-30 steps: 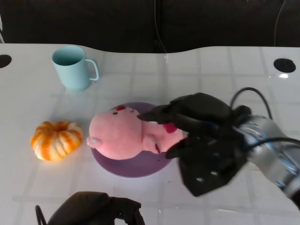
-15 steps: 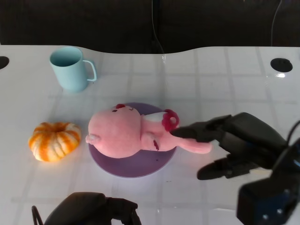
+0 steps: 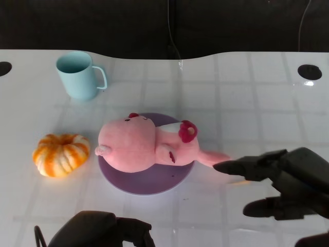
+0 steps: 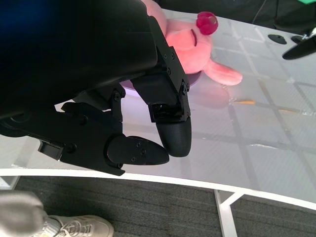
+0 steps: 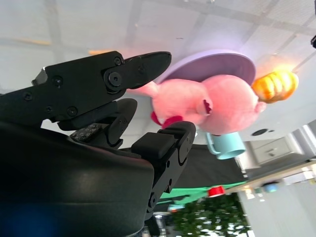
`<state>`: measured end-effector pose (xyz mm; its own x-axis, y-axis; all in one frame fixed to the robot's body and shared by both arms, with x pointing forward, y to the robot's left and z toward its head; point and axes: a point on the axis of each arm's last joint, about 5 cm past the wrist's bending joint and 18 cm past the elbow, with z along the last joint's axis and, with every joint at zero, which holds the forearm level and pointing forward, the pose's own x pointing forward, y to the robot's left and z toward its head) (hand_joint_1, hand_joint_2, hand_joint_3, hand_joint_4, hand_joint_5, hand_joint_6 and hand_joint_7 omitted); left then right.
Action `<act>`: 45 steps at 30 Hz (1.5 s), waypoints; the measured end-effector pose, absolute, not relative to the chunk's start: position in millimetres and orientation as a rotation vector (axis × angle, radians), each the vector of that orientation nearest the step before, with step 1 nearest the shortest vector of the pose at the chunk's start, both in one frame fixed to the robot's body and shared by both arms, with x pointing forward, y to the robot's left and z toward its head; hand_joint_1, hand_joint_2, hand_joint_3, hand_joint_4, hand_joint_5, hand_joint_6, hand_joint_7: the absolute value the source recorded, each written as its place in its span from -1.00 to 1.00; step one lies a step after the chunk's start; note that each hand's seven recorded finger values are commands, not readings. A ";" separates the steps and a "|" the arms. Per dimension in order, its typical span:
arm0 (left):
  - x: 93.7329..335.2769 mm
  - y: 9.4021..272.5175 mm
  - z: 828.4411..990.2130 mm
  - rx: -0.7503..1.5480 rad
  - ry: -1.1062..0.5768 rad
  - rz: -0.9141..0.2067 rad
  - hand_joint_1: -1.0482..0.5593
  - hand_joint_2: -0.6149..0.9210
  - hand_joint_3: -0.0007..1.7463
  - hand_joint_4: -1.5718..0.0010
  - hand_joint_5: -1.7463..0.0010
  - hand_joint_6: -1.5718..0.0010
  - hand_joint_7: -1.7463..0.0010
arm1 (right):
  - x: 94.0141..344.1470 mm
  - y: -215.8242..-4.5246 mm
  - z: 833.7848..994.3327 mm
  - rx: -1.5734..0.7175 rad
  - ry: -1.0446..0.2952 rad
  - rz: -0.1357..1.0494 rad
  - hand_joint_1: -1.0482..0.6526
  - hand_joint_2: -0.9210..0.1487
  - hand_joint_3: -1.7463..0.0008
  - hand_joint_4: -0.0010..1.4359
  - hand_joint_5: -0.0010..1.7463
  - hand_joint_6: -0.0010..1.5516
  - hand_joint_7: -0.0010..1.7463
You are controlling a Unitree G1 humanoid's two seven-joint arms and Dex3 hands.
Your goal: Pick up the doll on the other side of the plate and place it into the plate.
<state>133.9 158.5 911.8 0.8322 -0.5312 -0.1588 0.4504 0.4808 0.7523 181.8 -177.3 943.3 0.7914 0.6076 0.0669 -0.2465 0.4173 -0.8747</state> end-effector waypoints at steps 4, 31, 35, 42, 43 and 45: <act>134.2 160.3 911.6 0.886 -0.095 -0.592 -0.07 1.00 -0.71 0.01 -0.33 -0.08 0.16 | 170.0 -181.6 940.0 -0.999 -0.362 0.541 0.18 -0.88 0.99 0.19 -0.72 -0.04 -0.90; 137.7 161.0 907.0 0.879 -0.077 -0.601 -0.08 1.00 -0.71 0.02 -0.35 -0.08 0.16 | 161.2 -180.1 887.8 -0.784 -0.324 0.433 0.23 0.05 -0.48 0.12 0.95 0.03 0.51; 138.9 160.9 905.1 0.878 -0.079 -0.598 -0.08 1.00 -0.73 0.02 -0.33 -0.09 0.15 | 165.6 -175.2 883.1 -0.670 -0.287 0.449 0.22 0.09 -0.46 0.13 0.92 0.05 0.44; 141.4 160.3 905.2 0.881 -0.087 -0.595 -0.07 1.00 -0.72 0.02 -0.31 -0.08 0.18 | 172.4 -175.3 881.6 -0.642 -0.272 0.456 0.24 0.09 -0.47 0.12 0.93 0.09 0.40; 142.5 159.9 905.9 0.882 -0.090 -0.593 -0.07 1.00 -0.72 0.02 -0.31 -0.08 0.18 | 173.4 -175.3 882.2 -0.638 -0.275 0.456 0.25 0.10 -0.47 0.12 0.93 0.09 0.40; 143.5 159.5 906.2 0.882 -0.086 -0.589 -0.07 1.00 -0.71 0.01 -0.32 -0.09 0.18 | 174.9 -175.6 883.5 -0.632 -0.279 0.457 0.24 0.09 -0.47 0.12 0.93 0.09 0.39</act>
